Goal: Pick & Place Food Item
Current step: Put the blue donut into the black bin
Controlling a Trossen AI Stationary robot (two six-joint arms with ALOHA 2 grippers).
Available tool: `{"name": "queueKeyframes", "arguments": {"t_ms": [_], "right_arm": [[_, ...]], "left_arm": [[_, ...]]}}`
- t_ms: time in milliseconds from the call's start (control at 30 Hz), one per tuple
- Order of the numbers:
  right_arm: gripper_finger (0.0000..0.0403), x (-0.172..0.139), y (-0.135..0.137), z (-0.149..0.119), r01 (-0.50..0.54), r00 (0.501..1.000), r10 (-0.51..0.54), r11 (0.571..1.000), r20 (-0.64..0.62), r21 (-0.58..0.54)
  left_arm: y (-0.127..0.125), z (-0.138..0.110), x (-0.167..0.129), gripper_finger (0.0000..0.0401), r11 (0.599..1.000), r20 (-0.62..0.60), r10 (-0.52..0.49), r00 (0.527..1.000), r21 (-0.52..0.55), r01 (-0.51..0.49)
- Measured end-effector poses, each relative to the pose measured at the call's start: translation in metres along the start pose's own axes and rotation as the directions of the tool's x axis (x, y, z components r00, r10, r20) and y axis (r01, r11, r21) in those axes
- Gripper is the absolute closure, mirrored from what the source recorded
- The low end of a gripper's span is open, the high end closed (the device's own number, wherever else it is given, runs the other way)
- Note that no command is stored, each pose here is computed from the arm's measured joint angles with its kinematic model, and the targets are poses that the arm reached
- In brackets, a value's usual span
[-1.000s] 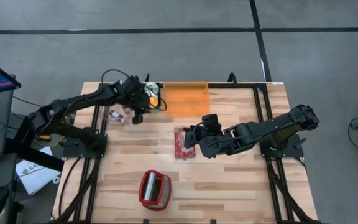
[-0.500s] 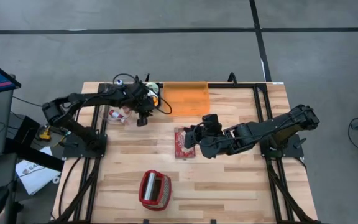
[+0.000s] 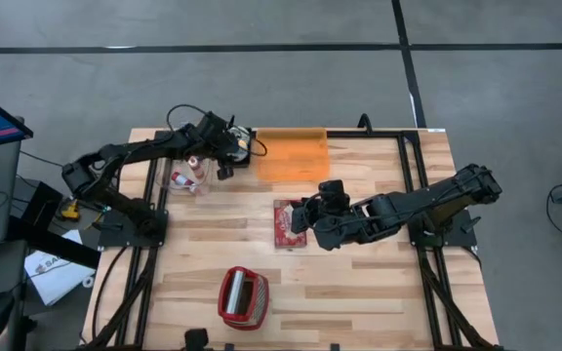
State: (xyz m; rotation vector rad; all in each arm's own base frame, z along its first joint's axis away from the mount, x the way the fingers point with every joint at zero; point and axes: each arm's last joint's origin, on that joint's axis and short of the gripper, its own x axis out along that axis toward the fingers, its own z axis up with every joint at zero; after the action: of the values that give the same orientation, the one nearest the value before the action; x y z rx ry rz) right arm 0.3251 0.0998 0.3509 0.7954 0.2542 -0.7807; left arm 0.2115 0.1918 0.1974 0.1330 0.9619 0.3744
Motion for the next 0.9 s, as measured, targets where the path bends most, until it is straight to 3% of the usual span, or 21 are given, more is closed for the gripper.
{"name": "queueKeyframes", "arguments": {"t_ms": [333,700,900], "right_arm": [[0.0239,0.0,-0.001,0.0,0.007,1.0,-0.007,1.0,-0.002,0.005],[0.0239,0.0,-0.001,0.0,0.006,1.0,-0.006,1.0,-0.003,0.021],[0.0239,-0.003,0.0,-0.003,-0.001,1.0,0.001,1.0,-0.009,0.028]], "left_arm": [[0.026,0.005,-0.006,0.0315,0.995,0.055,0.087,0.995,-0.047,-0.084],[0.025,-0.001,0.015,0.0315,0.996,0.015,0.055,0.998,-0.076,-0.053],[0.026,0.0,0.012,0.0315,0.996,0.018,0.063,0.998,-0.069,-0.062]]}}
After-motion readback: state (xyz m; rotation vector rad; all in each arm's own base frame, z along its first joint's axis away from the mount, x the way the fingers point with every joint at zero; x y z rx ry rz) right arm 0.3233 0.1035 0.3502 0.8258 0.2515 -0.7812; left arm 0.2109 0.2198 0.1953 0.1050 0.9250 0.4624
